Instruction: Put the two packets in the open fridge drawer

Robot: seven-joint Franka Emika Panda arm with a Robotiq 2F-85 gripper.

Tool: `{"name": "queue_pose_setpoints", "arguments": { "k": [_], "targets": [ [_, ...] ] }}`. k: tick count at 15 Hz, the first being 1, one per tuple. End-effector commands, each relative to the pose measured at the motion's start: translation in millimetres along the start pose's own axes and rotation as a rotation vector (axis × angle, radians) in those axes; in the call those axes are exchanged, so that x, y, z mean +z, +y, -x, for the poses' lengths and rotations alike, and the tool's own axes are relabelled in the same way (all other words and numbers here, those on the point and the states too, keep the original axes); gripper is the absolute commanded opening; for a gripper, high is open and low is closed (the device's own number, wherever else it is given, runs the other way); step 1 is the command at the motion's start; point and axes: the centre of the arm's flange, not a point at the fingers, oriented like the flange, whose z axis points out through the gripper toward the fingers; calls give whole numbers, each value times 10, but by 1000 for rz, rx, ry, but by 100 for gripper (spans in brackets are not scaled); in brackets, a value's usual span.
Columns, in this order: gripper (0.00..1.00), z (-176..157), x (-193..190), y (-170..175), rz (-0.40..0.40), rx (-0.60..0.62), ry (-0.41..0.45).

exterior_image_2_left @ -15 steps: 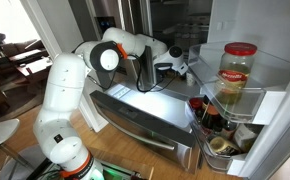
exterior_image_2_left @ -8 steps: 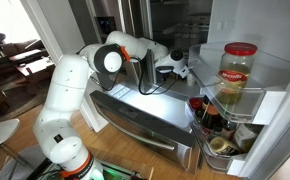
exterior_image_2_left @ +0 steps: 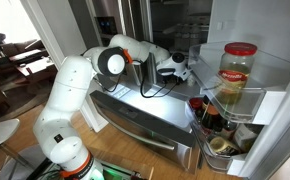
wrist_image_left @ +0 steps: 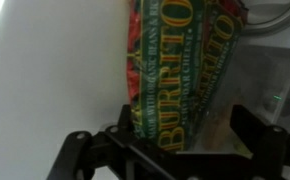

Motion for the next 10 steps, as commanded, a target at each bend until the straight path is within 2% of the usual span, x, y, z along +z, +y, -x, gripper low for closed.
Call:
{"name": "queue_pose_setpoints", "arguments": {
  "k": [1,7,10],
  "targets": [
    [100,-107,150,-21,25,-19,-26],
    [100,-148,288,-76,-24,-58,-44],
    [100,-175,380,-80,-10,-65,-44]
  ]
}}
